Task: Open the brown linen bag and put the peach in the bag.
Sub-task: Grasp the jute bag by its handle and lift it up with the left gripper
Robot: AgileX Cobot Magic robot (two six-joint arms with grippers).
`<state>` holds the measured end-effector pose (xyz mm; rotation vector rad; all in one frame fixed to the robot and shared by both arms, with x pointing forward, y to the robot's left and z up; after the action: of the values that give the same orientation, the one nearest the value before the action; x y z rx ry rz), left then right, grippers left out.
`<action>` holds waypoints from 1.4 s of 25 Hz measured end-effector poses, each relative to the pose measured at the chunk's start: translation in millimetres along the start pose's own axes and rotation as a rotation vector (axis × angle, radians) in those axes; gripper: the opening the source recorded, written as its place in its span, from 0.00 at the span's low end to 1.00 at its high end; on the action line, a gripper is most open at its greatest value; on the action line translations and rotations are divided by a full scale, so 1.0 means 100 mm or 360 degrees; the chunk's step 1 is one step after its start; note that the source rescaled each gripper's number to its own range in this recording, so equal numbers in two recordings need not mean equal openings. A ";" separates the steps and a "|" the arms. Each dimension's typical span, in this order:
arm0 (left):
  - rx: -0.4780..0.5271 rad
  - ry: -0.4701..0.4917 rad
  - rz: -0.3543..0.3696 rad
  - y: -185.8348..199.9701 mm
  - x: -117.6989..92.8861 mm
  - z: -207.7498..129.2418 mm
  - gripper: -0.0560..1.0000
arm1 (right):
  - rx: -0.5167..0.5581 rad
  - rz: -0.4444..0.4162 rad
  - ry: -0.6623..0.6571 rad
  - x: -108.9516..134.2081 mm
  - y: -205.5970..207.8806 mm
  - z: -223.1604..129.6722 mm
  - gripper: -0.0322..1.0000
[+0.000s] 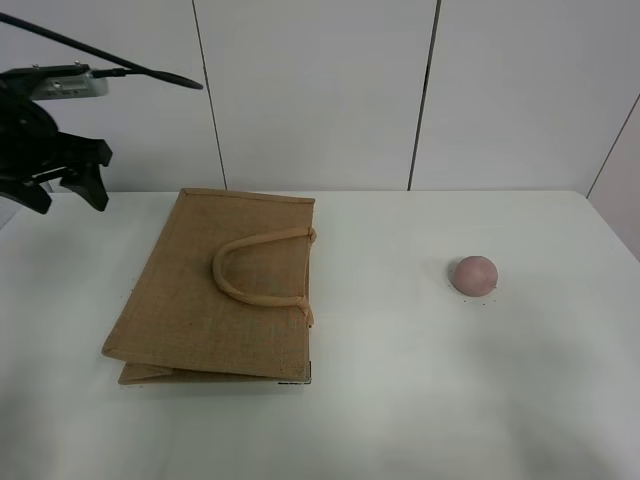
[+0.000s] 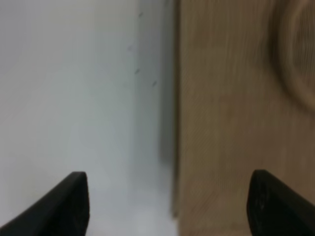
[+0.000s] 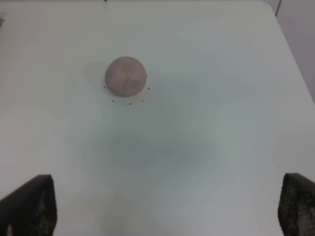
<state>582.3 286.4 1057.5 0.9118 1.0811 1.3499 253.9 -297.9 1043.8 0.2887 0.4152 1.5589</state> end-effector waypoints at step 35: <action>0.0270 -0.0155 -0.0003 -1.93 -1.28 0.16 0.94 | 0.0000 0.0000 0.0000 0.00 0.00 0.00 1.00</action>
<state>662.3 151.3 886.5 1.0893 1.1332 1.2129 253.9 -297.9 1043.8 0.2887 0.4152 1.5589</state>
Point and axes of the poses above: a point on each arm's last joint axis where the gripper is mounted, y pointing back along that axis away from the gripper, x along the wrist's bending axis when the last joint is at zero, z = x × y, the point moved 2 cm from there along -y, pointing out along that axis toward the gripper, and after that the axes turned 3 degrees about y, right-handed, at the moved point
